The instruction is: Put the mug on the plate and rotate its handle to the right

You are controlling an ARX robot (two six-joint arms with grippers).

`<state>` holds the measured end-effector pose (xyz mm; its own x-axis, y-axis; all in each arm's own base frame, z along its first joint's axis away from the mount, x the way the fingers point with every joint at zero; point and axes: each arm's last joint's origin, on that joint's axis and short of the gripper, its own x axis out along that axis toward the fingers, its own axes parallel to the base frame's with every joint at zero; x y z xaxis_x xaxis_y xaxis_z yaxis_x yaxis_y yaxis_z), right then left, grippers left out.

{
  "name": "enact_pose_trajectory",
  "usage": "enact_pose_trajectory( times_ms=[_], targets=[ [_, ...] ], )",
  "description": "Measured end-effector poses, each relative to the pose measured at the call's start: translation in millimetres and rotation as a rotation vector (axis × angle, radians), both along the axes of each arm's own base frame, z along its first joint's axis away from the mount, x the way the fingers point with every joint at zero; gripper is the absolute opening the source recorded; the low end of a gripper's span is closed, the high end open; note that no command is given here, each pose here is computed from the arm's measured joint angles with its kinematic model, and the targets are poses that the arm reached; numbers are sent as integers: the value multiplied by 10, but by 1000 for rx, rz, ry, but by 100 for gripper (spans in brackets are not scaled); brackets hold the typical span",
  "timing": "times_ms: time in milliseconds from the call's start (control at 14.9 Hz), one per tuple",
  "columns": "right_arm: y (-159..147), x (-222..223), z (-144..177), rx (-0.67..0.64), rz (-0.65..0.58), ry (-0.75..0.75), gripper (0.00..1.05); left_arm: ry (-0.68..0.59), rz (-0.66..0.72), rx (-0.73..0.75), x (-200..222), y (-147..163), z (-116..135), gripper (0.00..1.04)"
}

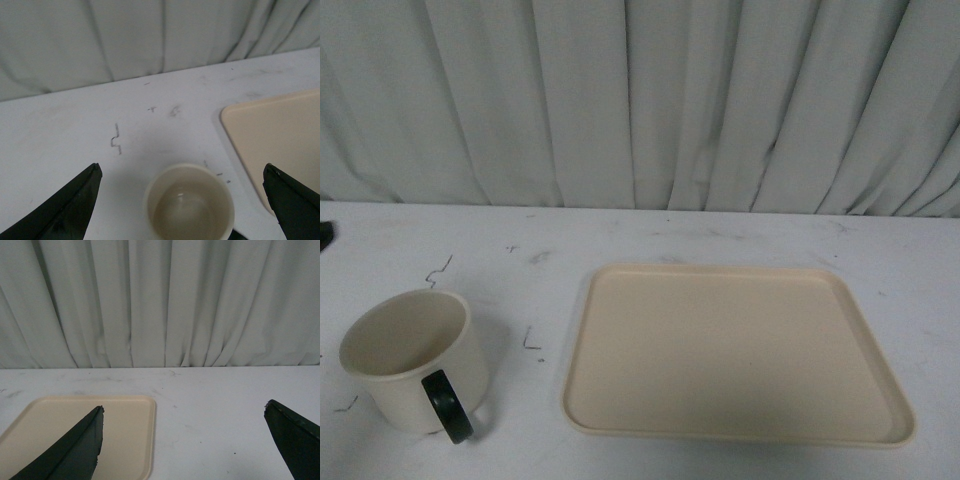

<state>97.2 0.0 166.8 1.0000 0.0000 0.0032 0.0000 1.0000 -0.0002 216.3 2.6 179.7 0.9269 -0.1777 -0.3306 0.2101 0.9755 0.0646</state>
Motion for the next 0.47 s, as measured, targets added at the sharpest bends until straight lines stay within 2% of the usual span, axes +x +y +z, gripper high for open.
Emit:
enact_pose_trajectory(
  times_ms=[67, 134, 269, 470],
  targets=[
    [0, 0, 0, 0, 0, 0, 98, 37, -47, 42, 285, -91, 23, 98],
    [0, 0, 0, 0, 0, 0, 98, 114, -59, 69, 437, -55, -26, 98],
    [0, 0, 0, 0, 0, 0, 98, 246, 11, 140, 489, 135, -167, 98],
    [0, 0, 0, 0, 0, 0, 98, 328, 24, 209, 641, 293, -279, 98]
  ],
)
